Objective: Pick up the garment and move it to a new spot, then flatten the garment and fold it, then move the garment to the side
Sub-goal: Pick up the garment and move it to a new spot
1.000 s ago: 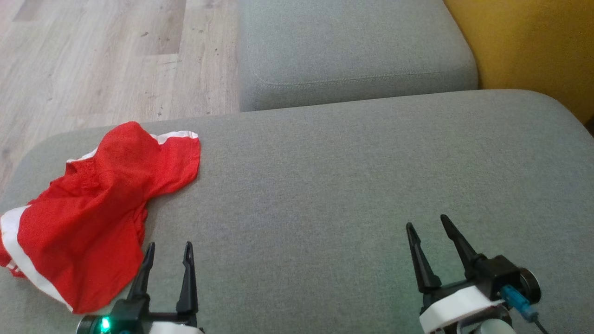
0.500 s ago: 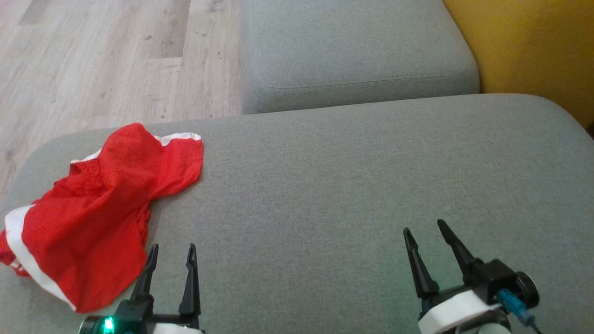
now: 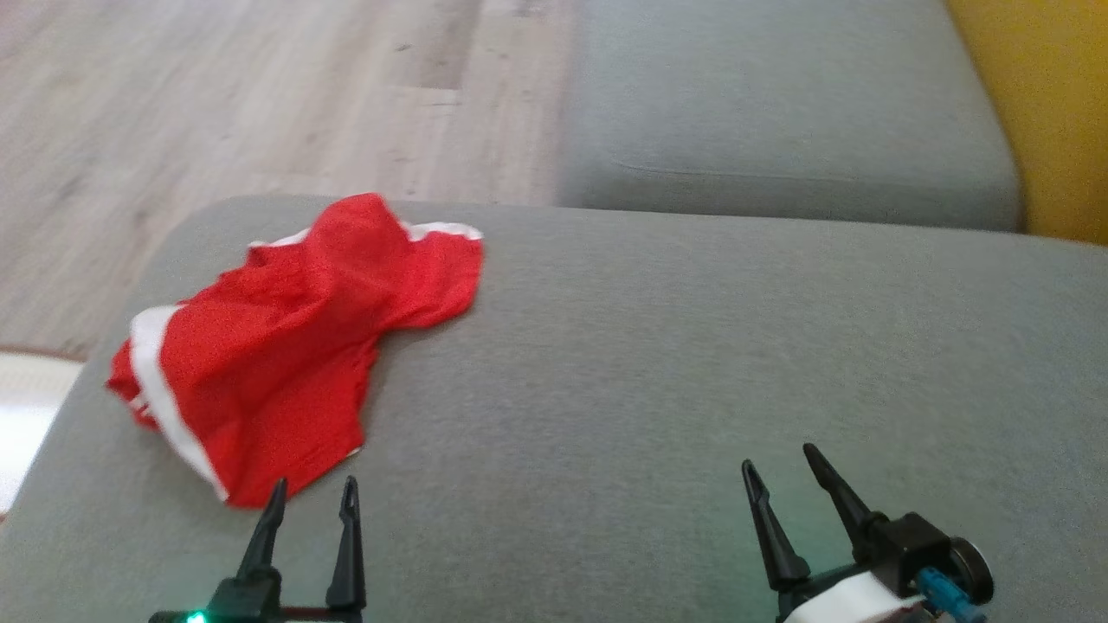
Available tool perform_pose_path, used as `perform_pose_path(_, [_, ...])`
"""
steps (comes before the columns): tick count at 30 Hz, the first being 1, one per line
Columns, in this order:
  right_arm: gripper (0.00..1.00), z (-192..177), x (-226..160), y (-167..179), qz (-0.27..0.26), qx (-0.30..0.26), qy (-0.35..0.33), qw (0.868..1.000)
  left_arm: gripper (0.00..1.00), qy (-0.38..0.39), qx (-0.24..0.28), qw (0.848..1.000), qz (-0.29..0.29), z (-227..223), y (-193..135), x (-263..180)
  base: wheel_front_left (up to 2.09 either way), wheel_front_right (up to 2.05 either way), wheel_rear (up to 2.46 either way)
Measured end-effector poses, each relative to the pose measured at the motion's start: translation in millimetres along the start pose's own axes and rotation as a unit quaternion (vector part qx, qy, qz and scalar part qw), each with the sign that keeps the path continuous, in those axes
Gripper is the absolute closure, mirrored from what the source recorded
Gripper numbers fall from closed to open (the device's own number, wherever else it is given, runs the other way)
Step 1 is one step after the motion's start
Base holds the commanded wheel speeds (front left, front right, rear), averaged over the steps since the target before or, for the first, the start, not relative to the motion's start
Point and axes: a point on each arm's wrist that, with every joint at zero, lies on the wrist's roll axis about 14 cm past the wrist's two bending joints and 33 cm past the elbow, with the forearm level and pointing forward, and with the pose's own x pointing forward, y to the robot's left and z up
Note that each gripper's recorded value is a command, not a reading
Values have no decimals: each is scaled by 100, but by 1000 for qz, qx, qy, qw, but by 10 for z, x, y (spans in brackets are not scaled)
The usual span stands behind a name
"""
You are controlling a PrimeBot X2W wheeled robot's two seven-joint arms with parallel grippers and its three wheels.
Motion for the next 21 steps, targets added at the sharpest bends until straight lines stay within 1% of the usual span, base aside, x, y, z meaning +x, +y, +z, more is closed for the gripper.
perform_pose_path(5, [0,-15,139,270,49,1,6,999,0,2,-5,998,62,-37,362,-220,0,0,0])
perform_pose_path(11, [0,-31,278,583,105,1,13,994,0,-3,-6,992,130,-29,738,-474,0,0,0])
perform_pose_path(16, [0,-51,345,757,135,1,18,991,0,-8,-4,986,167,-7,928,-637,0,0,0])
perform_pose_path(21, [0,-80,376,789,142,3,23,990,0,-9,3,983,182,13,1028,-690,0,0,0])
